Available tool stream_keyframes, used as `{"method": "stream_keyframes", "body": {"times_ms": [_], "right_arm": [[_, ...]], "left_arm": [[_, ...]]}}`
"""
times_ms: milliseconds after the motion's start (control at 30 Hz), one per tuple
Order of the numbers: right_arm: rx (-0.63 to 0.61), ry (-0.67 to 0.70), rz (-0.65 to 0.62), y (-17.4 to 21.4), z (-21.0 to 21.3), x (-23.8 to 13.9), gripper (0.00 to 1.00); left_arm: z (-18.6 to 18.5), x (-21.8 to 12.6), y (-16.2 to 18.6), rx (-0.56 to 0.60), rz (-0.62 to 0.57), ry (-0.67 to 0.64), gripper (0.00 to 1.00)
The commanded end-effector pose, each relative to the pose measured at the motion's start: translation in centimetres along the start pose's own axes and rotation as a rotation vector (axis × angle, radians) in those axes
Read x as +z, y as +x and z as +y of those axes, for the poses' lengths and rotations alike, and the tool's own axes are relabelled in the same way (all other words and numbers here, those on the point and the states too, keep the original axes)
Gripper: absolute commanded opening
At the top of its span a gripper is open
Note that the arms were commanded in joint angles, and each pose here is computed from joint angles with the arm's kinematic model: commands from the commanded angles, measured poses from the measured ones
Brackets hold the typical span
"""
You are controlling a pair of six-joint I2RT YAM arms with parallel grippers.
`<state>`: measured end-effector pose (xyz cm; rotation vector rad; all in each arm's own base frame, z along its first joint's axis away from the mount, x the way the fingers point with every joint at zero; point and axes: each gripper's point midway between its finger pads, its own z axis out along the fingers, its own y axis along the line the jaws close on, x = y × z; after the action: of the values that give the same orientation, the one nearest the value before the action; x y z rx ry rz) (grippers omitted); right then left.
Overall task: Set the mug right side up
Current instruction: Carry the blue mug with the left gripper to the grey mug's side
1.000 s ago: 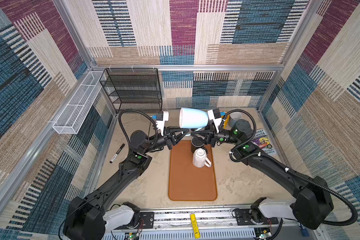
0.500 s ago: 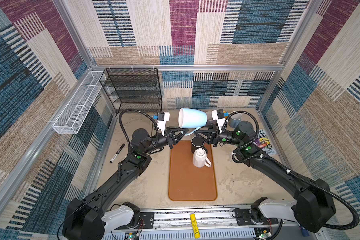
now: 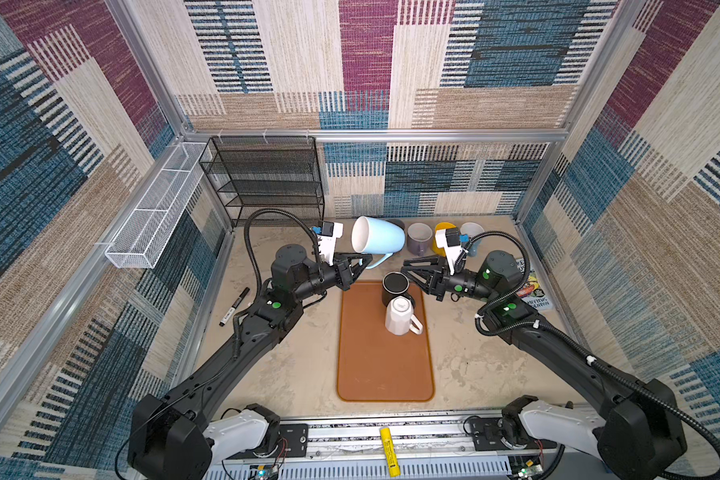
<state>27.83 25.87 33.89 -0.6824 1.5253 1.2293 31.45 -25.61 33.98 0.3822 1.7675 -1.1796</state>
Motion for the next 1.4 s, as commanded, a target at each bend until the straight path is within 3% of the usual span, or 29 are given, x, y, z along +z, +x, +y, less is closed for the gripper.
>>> {"method": "stream_keyframes", "body": {"times_ms": [0, 333, 900, 1367], "right_arm": [[-0.002, 0.055, 0.007, 0.4, -0.9, -0.6, 0.34], [0.014, 0.116, 0.019, 1.4, -2.1, -1.7, 0.34], [0.013, 0.183, 0.021, 1.8, -2.5, -3.2, 0.34], [0.052, 0.252, 0.045, 3.5, -2.6, -4.8, 0.34]], "left_arm": [[1.0, 0.2, -0.7, 0.042, -0.004, -0.065, 0.0], [5.5, 0.4, -1.0, -0.029, 0.06, -0.346, 0.0], [12.4, 1.8, 0.5, 0.024, 0.297, -0.798, 0.0], [16.2, 6.9, 1.3, 0.02, 0.373, -0.863, 0.0]]}}
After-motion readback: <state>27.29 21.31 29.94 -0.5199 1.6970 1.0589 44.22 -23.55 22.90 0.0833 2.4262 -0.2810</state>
